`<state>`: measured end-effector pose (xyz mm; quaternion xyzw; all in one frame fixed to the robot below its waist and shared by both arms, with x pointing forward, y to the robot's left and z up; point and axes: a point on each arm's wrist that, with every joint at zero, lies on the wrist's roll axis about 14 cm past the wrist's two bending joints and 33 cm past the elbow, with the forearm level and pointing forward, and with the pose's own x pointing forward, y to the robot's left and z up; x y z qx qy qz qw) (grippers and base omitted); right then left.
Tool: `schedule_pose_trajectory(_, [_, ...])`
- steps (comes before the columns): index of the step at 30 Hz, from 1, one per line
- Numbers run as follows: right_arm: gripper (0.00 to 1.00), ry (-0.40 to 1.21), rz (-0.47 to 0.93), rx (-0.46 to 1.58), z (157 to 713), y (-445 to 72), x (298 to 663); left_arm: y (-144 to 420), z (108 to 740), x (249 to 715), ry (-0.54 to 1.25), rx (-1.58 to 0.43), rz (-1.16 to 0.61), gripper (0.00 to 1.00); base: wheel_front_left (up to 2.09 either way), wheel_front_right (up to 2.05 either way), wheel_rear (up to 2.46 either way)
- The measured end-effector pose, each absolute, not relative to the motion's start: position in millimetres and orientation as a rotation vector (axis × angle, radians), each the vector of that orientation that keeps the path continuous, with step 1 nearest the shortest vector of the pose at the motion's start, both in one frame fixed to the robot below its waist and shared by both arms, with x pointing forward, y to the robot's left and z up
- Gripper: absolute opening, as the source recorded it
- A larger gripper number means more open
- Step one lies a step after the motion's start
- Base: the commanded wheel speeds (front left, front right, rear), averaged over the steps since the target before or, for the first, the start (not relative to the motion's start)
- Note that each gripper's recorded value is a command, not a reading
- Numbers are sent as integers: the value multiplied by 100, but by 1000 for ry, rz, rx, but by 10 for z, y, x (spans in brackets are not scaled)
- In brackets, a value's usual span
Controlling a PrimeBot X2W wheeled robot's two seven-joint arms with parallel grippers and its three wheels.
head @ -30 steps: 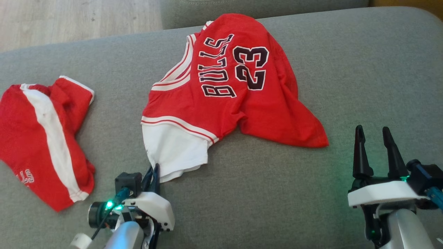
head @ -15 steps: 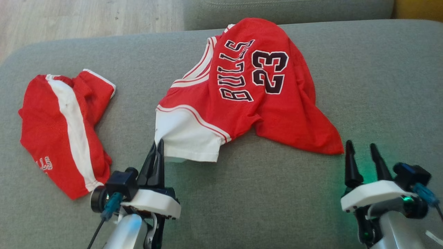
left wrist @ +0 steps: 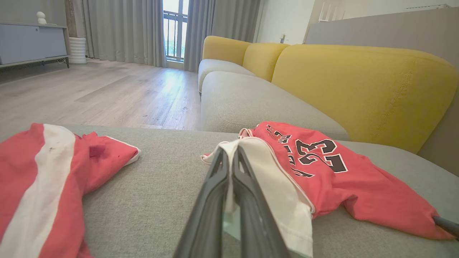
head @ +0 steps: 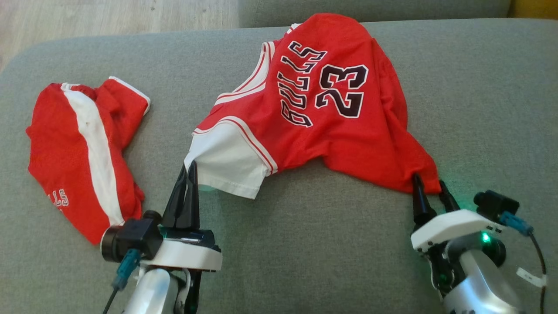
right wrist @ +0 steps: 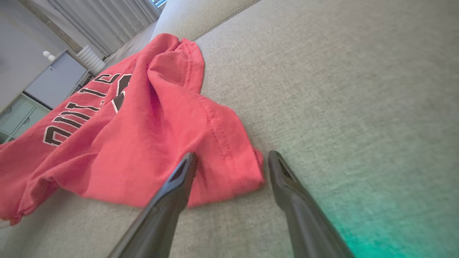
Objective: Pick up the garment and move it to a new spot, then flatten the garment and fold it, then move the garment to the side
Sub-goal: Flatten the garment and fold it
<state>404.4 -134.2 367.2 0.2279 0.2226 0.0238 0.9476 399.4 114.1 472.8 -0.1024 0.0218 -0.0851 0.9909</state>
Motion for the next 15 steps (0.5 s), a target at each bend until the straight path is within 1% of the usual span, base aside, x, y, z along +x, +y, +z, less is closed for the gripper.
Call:
schedule_pose_trajectory(4, [100,461,61,468,3654,-1292,4081,1149,4723,3994,44,-204,-171,0,0,0,0])
schedule_pose_trajectory(5, [66,460,61,468,3651,-1293,4085,1150,4725,3995,44,-204,-171,0,0,0,0])
schedule_pose_trajectory(6, [24,460,62,467,3652,-1290,4090,1150,4728,3996,43,-204,-171,0,0,0,0])
schedule_pose_trajectory(7, [0,462,64,466,3651,-1286,4093,1147,4731,3996,42,-204,-172,0,0,0,0])
schedule_pose_trajectory(15, [0,449,61,460,3693,-1296,4043,1144,4804,4002,22,-201,-165,0,0,0,0])
